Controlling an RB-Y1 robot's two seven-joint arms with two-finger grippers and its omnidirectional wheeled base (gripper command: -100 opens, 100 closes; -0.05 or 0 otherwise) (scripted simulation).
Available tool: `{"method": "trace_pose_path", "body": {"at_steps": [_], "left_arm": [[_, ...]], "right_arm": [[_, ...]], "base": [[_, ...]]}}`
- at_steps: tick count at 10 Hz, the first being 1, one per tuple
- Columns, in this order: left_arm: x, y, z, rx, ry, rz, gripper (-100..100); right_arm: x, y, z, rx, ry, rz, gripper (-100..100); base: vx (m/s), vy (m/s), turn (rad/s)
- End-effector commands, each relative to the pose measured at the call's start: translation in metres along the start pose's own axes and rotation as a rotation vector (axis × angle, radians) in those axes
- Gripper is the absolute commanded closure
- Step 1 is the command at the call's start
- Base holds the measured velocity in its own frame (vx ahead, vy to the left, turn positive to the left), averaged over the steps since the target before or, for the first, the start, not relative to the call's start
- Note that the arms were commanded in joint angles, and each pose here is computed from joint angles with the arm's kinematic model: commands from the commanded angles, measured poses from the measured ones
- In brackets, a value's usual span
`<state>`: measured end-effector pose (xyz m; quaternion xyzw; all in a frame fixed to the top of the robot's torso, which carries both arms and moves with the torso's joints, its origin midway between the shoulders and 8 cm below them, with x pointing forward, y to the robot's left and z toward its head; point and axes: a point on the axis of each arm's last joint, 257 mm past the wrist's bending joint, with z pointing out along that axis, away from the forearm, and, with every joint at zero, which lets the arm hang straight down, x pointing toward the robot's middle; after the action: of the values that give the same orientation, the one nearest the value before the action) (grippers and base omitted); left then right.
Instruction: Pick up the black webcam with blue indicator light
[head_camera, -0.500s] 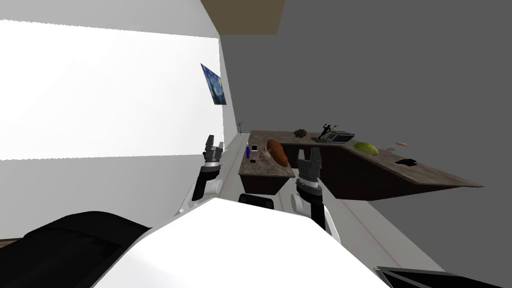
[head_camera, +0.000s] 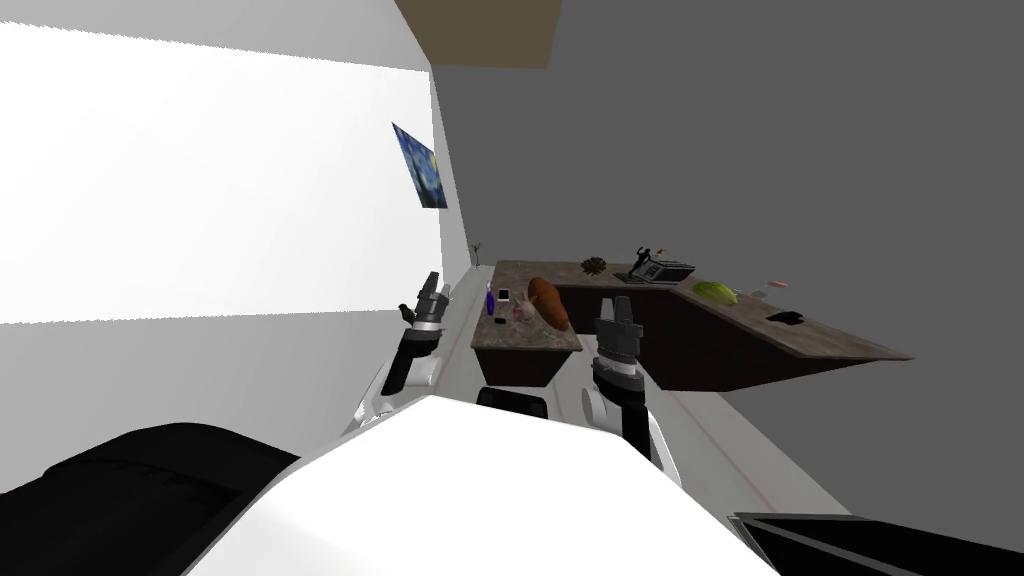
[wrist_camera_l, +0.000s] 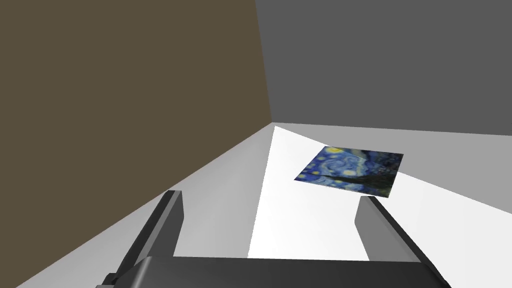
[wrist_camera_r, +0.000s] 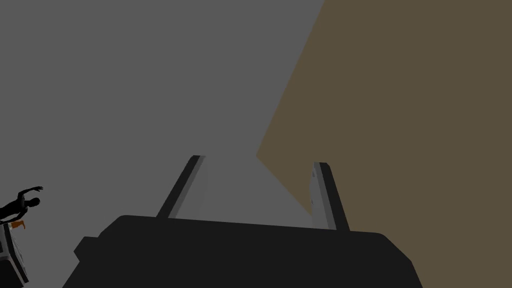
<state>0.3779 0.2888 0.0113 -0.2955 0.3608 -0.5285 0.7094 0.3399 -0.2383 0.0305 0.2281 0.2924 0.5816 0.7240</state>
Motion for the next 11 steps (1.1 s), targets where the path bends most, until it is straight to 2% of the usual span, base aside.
{"method": "trace_pose_path", "body": {"at_steps": [1, 6, 11], "left_arm": [[0.003, 0.012, 0.003, -0.040, 0.022, 0.014, -100], [0.007, 0.037, 0.006, -0.129, 0.045, 0.033, -100], [0.009, 0.073, 0.007, -0.257, 0.054, 0.049, -100]], "right_arm": [[0.000, 0.000, 0.000, 0.000, 0.000, 0.000, 0], [0.000, 0.000, 0.000, 0.000, 0.000, 0.000, 0], [0.000, 0.000, 0.000, 0.000, 0.000, 0.000, 0]], "base": [[-0.013, -0.096, -0.085], [-0.032, -0.104, -0.066], [-0.023, -0.107, -0.087]]}}
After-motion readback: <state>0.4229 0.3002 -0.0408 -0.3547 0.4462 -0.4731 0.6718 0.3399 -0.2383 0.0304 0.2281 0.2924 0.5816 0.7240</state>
